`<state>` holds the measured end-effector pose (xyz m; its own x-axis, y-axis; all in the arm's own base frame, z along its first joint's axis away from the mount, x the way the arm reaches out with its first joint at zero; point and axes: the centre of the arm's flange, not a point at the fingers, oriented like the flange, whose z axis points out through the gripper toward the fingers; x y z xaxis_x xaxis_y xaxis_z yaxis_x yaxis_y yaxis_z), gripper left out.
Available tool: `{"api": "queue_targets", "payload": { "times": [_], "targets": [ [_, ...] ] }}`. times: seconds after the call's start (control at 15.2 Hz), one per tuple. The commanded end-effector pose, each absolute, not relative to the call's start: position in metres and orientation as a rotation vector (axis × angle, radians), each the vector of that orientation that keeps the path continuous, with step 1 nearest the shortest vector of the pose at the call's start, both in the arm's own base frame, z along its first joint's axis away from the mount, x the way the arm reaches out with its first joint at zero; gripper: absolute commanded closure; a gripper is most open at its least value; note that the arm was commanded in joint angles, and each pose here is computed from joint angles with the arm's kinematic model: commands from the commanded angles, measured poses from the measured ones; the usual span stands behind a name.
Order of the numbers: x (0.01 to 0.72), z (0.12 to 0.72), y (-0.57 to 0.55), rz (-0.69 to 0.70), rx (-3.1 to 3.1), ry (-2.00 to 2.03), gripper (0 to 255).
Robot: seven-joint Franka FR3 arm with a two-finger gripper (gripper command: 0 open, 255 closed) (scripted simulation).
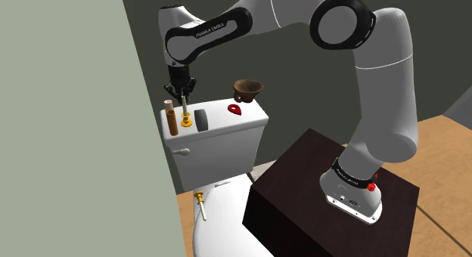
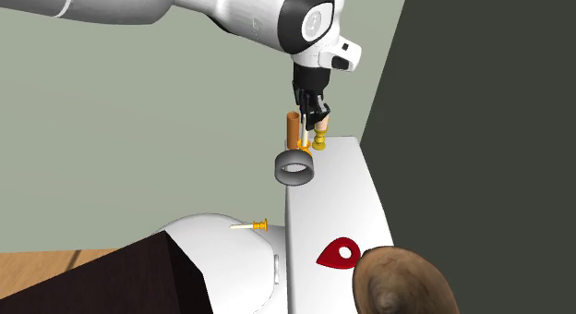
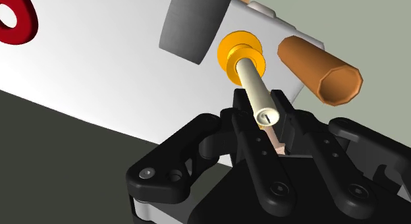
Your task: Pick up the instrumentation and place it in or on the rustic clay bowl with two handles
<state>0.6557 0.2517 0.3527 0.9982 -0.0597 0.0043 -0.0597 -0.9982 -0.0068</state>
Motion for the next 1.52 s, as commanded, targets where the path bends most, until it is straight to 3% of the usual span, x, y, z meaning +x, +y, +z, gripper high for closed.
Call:
{"api": "queue_targets", "payload": {
  "times": [0.0, 1.45],
  "targets": [
    [0.656, 0.363, 0.252, -0.007, -3.134, 0.094, 255],
    [0.656, 0.479, 0.252, -0.007, -3.134, 0.094, 255]
  ]
}}
